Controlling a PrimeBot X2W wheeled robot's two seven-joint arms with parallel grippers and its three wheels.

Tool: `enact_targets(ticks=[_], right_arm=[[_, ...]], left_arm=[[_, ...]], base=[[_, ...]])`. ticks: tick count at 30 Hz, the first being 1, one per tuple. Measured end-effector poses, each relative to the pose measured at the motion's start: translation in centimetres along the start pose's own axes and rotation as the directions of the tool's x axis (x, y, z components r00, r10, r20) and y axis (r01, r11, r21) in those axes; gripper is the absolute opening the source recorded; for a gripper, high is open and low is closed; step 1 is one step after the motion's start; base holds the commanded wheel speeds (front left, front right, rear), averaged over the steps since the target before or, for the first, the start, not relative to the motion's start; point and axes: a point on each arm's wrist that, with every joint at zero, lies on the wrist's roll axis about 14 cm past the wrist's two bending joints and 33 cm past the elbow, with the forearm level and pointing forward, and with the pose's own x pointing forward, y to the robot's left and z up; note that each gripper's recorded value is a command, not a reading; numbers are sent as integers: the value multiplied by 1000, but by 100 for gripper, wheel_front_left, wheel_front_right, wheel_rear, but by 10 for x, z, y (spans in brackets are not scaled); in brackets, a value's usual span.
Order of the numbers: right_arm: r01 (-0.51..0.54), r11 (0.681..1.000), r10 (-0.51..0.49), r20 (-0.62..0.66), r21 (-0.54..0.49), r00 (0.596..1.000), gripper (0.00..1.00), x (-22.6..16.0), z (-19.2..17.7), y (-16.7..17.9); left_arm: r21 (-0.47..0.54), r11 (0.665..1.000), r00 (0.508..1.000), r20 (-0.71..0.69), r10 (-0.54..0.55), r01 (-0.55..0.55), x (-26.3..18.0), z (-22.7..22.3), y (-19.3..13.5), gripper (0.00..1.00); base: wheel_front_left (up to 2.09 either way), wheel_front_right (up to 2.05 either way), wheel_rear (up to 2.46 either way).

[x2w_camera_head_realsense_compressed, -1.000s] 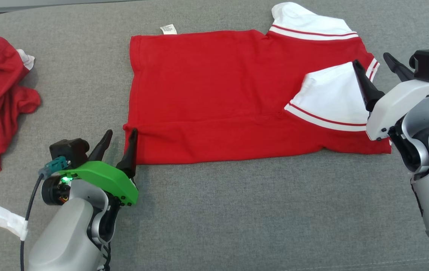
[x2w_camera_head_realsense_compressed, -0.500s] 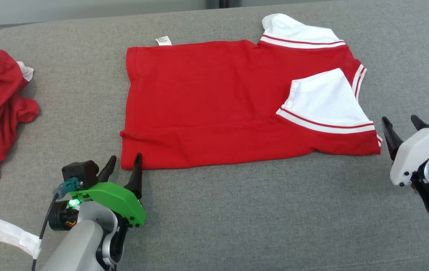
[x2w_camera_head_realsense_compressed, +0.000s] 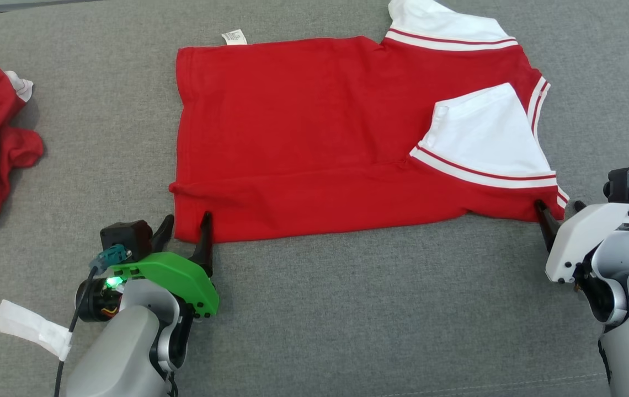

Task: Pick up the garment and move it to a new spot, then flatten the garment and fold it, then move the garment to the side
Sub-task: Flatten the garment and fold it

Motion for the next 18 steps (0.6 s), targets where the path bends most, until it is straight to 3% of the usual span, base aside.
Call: enact_targets(ticks=[3, 4, 5, 6, 18], right_arm=[[-11, 1000, 11, -22, -4, 1000, 100, 7, -3, 4], [-15, 1000, 14, -29, -4, 999, 65, 8, -4, 5], [-17, 1000, 17, -30, -7, 999, 11, 9, -4, 5], [-21, 1000, 21, -29, -10, 999, 0, 10, -4, 7], [-47, 994, 43, 46, 94, 998, 0, -21, 4, 8]], left_arm=[[3, 1000, 1000, -12, 2, -2, 2, -3, 2, 100], [1, 1000, 1000, -23, -2, 2, 3, -4, 2, 100], [-4, 1000, 999, -35, -5, 5, 3, -6, 2, 36], [-10, 1000, 999, -49, -10, 9, 4, -8, 1, 0], [-100, 994, 995, -86, -42, 34, -20, -20, -4, 0]], base=[[0, 0, 0], [0, 0, 0], [0, 0, 0], [0, 0, 0], [0, 0, 0]])
